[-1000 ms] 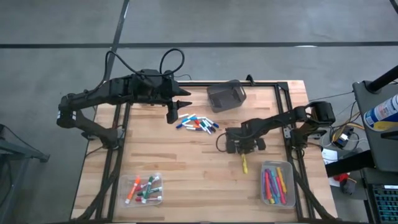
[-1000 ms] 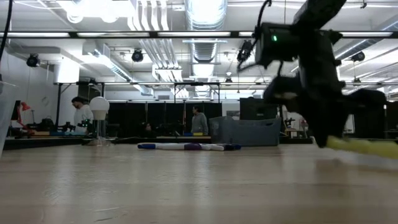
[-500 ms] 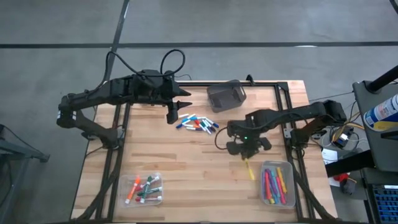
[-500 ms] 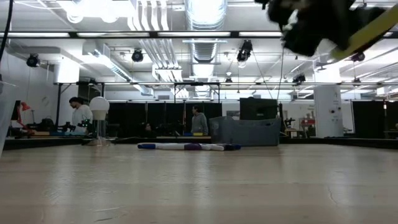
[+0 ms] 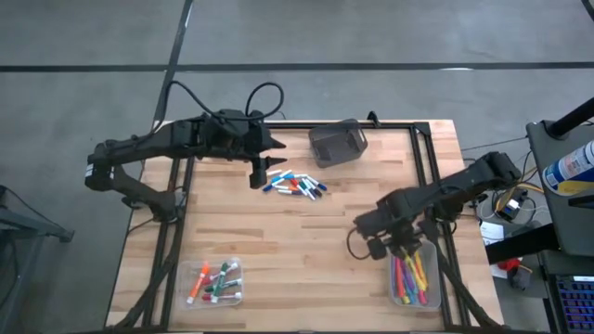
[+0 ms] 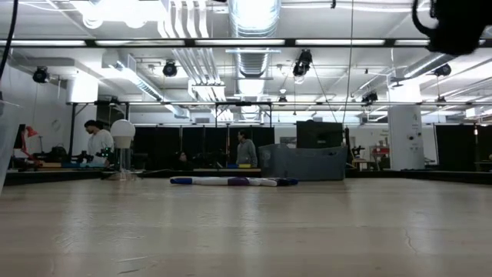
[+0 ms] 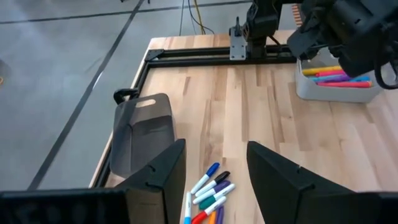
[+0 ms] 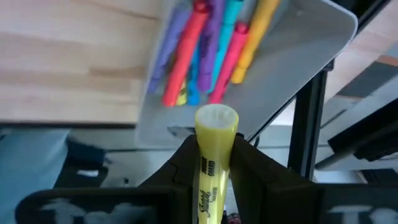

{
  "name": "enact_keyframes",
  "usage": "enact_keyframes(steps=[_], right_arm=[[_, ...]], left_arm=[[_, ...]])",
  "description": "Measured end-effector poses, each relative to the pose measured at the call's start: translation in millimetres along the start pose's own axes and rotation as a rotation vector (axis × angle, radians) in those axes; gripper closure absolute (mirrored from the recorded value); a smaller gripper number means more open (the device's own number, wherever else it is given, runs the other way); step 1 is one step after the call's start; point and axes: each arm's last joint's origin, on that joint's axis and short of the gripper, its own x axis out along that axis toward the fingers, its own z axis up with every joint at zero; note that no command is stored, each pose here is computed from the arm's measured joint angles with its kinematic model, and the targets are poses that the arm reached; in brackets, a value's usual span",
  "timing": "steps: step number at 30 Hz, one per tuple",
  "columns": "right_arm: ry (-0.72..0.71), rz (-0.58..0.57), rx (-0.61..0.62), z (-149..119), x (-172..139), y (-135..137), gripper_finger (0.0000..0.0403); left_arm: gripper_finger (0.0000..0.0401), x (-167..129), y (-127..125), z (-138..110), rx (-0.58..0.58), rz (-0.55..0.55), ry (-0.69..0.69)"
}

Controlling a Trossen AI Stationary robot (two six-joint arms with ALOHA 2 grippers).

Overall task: Pick & Place Markers
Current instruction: Put the yellow marker into the gray bin, then put the left small dark blue highlighter pen into the black bin

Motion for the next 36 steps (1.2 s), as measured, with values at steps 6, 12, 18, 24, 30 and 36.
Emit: enact_keyframes(steps=[6,12,18,24,30,36], right_arm=[[0.006,-0.015,0.02,15.5,36.4,0.2,0.033],[0.018,-0.008,0.064,26.1,52.0,-0.7,0.0309],[0.029,0.003,0.029,24.0,49.2,-2.7,0.0287],[0.047,0.099,-0.059,10.7,29.8,-4.3,0.0245],[0.022,0.28,-0.273,-8.7,0.7,-5.1,0.0237],[-0.106,0.549,-0.425,-19.7,-22.1,2.5,0.0252]], left_arm=[[0.0238,1.3,-0.6,-1.4,0.012,-0.005,0.006],[0.0238,1.3,-0.6,-2.4,0.012,-0.007,0.014],[0.0238,1.2,-0.7,-2.4,0.012,-0.008,0.015],[0.0238,2.4,-1.3,-3.9,0.035,-0.02,0.018],[0.0238,4.0,-2.6,-5.1,0.036,-0.061,0.02],[0.0238,7.5,-3.5,-9.6,0.046,-0.065,0.041]])
